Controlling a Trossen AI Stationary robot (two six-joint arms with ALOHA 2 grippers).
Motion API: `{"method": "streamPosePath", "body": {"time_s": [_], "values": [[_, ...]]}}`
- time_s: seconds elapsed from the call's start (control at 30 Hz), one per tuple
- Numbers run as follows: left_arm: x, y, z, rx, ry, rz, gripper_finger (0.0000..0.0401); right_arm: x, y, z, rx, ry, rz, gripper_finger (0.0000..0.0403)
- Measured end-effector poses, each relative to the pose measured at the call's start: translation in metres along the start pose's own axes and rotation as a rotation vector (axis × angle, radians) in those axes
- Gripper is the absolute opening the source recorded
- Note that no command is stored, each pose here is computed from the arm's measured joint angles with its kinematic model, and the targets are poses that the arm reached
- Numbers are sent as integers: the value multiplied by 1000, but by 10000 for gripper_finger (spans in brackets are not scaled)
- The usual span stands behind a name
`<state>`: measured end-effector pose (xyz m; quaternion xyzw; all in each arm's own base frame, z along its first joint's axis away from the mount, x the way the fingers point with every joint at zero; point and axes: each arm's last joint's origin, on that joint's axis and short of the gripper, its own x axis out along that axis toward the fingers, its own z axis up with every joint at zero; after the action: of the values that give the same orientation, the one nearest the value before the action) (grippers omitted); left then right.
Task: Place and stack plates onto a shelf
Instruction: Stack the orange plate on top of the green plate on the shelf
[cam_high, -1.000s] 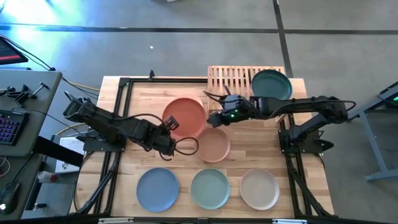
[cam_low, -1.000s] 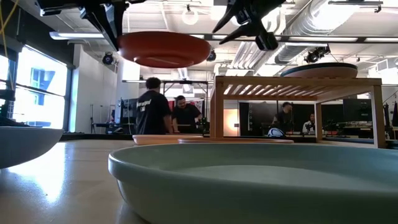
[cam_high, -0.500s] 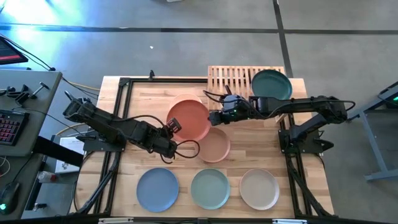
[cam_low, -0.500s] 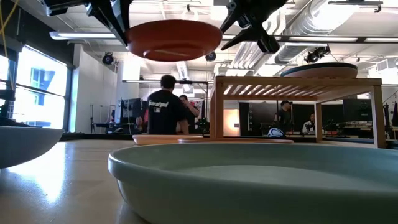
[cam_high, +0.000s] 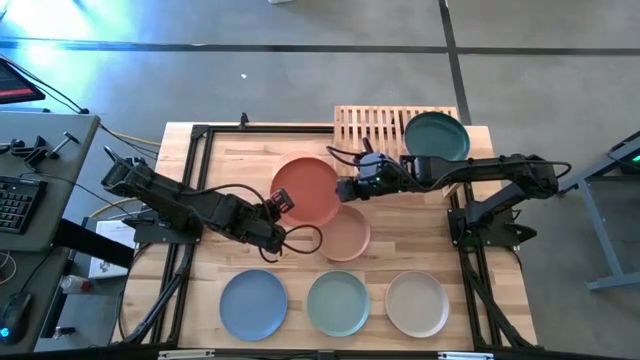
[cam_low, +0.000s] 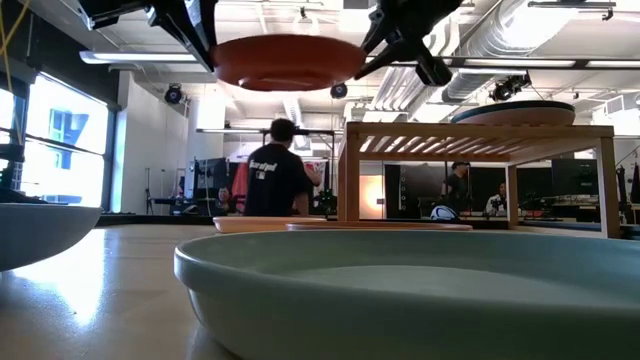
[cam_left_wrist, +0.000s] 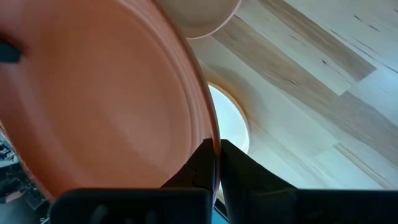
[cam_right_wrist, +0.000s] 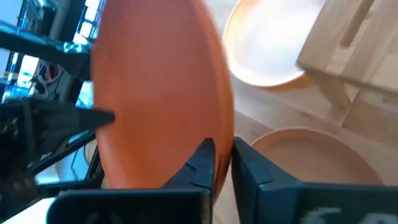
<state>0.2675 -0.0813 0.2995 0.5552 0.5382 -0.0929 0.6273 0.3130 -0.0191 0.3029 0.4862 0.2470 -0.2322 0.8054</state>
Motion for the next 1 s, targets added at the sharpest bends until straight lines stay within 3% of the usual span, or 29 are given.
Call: {"method": "streamPosePath", "body": {"time_s": [0.43, 0.73, 1.0], "values": [[0, 4, 3, -54, -34, 26, 21, 0, -3, -1, 23, 3, -39, 1], [6, 7, 0, -226, -112, -94, 22, 0, -4, -2, 34, 13, -42, 1], [7, 9, 0, -362, -131, -115, 45, 0, -4, -2, 39, 10, -46, 0]]}}
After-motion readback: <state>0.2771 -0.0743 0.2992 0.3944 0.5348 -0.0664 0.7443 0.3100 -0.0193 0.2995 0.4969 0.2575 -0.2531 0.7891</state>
